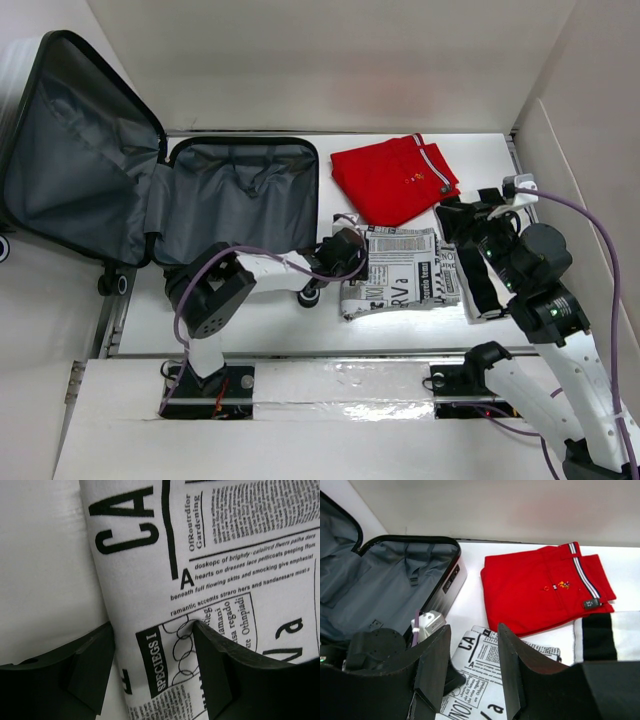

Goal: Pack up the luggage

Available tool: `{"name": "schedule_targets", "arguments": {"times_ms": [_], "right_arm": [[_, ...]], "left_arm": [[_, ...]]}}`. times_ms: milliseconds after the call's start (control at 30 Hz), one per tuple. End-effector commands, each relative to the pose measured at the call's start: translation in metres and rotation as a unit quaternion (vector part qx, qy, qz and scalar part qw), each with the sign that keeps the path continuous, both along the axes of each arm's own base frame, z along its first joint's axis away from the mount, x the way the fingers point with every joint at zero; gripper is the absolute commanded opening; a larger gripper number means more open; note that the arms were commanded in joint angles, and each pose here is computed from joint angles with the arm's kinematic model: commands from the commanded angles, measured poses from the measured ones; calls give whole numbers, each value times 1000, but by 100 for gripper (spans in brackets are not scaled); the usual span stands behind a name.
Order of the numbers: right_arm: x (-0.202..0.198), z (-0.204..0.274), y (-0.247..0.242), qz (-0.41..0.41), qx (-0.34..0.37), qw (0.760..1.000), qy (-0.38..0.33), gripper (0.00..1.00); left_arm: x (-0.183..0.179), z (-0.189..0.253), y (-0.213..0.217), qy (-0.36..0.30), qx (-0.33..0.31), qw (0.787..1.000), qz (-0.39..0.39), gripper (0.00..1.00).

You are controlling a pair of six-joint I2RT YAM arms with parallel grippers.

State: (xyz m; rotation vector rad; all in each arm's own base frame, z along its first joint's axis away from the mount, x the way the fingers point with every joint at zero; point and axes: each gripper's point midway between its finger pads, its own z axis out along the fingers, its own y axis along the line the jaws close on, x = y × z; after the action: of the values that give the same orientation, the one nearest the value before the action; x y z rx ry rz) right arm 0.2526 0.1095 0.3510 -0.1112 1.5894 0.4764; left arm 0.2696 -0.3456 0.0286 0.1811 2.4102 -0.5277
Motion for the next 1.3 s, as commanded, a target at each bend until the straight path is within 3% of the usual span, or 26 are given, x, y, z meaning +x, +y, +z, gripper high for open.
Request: {"name": "schedule_targets", "arguments": {"times_ms": [0,67,167,200,267,400,733,867,933,1067,1267], "right_arm": [[-4,3,4,18,3,1000,-9,48],[-5,4,4,18,4,1000,-10,48],[-6,6,5,21,6,1000,-14,48],[-7,8,5,21,8,1000,-16,48],[-9,12,4,21,11,999,-22,48],[-9,17,5,22,14,999,-32,48],[12,5,12,15,67,996,-49,46],[19,10,13,10,76,995,-65,47],[24,3,12,3,71,996,-58,48],[37,-17,5,-30,67,996,-54,51],[43,-36,11,-22,68,997,-40,52]], "left_arm": [[12,-11,1,3,6,1000,15,59],[8,-19,-5,21,-7,1000,-3,57],[2,-26,-16,32,-35,999,-22,39],[0,-28,-20,36,-43,998,-29,18],[0,-27,-21,38,-45,998,-29,0],[3,0,-19,13,-58,998,-30,0],[48,215,-25,-151,-155,974,-60,0],[93,269,15,-201,-138,970,-15,0],[103,280,31,-197,-135,971,-22,0],[142,284,94,-199,-107,973,37,0],[187,244,215,-199,-49,970,128,0]]}}
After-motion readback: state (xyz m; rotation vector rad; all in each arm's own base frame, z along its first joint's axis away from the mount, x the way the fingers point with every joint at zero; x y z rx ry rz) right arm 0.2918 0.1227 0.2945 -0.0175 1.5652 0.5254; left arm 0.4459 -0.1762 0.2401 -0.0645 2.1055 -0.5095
